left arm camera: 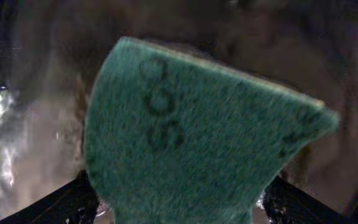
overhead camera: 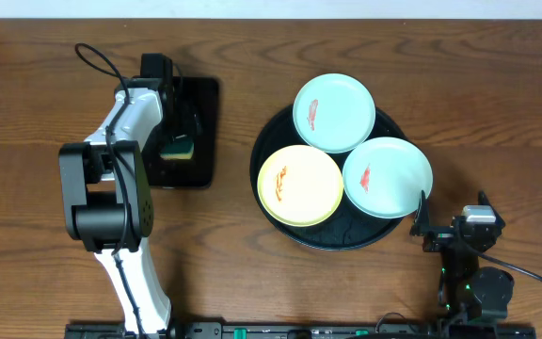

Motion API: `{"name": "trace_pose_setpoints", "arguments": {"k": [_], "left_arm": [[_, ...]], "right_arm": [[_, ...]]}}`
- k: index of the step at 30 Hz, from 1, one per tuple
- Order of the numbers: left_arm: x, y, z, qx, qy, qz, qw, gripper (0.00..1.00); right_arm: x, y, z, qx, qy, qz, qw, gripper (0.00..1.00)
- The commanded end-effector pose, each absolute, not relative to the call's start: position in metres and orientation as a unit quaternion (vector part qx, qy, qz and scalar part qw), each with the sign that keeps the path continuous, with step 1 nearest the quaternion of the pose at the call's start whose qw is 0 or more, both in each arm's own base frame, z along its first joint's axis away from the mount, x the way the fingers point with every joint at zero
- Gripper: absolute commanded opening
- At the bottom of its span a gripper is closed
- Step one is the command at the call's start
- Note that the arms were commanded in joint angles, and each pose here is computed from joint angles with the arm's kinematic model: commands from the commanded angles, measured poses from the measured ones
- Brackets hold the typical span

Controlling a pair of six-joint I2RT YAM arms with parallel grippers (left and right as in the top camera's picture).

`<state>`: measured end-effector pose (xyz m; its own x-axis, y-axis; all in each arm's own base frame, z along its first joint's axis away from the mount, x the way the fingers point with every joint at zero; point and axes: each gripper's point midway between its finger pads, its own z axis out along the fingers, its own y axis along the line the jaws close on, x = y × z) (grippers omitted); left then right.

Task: Clean dirty plates on tray and stack at the side
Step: 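Lift the sponge with the left gripper above the black tray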

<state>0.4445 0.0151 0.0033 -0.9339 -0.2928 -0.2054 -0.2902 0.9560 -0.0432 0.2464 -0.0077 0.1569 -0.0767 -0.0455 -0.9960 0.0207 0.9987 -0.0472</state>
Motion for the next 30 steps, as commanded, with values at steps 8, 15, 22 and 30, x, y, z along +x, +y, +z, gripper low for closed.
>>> {"name": "trace_pose_setpoints", "arguments": {"k": [8,15,22,30], "left_arm": [[0.452,0.017,0.011,-0.136,0.982,-0.002,0.127,0.72],[0.454,0.017,0.012,-0.136,0.982,-0.003,0.131,0.56],[0.461,0.017,0.015,-0.136,0.980,-0.004,0.144,0.25],[0.460,0.016,0.052,-0.136,0.977,-0.009,0.165,0.08]], "right_arm": [[0.246,-0.009,0.157,-0.011,0.733,-0.031,0.679,0.99],[0.246,-0.009,0.156,-0.011,0.733,-0.031,0.679,0.99],[0.246,-0.009,0.157,-0.011,0.733,-0.031,0.679,0.99],[0.246,-0.009,0.157,-0.011,0.733,-0.031,0.679,0.99]]}}
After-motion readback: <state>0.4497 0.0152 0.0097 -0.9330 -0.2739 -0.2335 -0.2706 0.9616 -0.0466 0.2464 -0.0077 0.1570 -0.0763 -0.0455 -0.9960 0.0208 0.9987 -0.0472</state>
